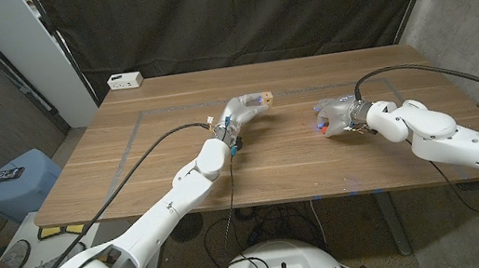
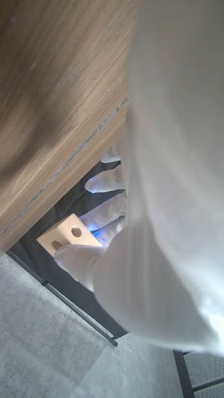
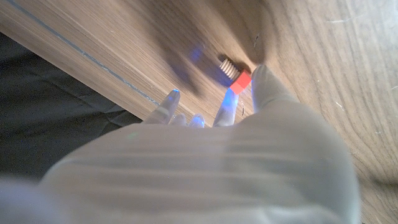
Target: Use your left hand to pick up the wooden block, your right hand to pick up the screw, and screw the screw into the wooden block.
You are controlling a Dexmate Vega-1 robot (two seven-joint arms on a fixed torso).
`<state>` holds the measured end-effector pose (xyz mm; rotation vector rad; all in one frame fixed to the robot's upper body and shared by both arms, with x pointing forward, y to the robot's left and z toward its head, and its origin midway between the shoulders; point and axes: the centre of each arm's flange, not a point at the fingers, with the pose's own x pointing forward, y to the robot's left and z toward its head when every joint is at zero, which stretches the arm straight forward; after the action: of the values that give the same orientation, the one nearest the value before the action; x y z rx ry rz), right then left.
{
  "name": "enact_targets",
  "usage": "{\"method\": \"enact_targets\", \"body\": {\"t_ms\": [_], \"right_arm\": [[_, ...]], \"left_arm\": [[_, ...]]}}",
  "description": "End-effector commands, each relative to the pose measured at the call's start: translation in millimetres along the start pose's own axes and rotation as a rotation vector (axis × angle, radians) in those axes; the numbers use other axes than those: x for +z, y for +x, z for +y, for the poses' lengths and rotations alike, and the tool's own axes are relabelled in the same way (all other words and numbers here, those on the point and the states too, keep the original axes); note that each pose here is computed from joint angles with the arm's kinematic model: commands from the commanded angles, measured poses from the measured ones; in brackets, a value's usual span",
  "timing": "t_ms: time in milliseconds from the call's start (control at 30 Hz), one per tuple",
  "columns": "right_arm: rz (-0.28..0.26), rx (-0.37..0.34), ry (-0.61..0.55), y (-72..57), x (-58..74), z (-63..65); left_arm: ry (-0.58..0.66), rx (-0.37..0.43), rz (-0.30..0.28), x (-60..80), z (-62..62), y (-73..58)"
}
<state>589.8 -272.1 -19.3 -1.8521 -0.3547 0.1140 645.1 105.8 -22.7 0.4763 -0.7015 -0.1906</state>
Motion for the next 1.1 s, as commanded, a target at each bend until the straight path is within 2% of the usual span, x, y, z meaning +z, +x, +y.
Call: {"method": "enact_targets", "body": {"t_ms": [33, 1100], "right_arm": [[0.000, 0.002, -0.006, 0.9, -1.1, 0.1], [-0.011, -0.011, -0.019, 7.5, -5.3, 1.3]], "left_arm": [[-0.001, -0.005, -0.004, 0.5, 0.1, -0.3], [-0.004, 0.002, 0.007, -0.9, 0.1, -3.6]]}}
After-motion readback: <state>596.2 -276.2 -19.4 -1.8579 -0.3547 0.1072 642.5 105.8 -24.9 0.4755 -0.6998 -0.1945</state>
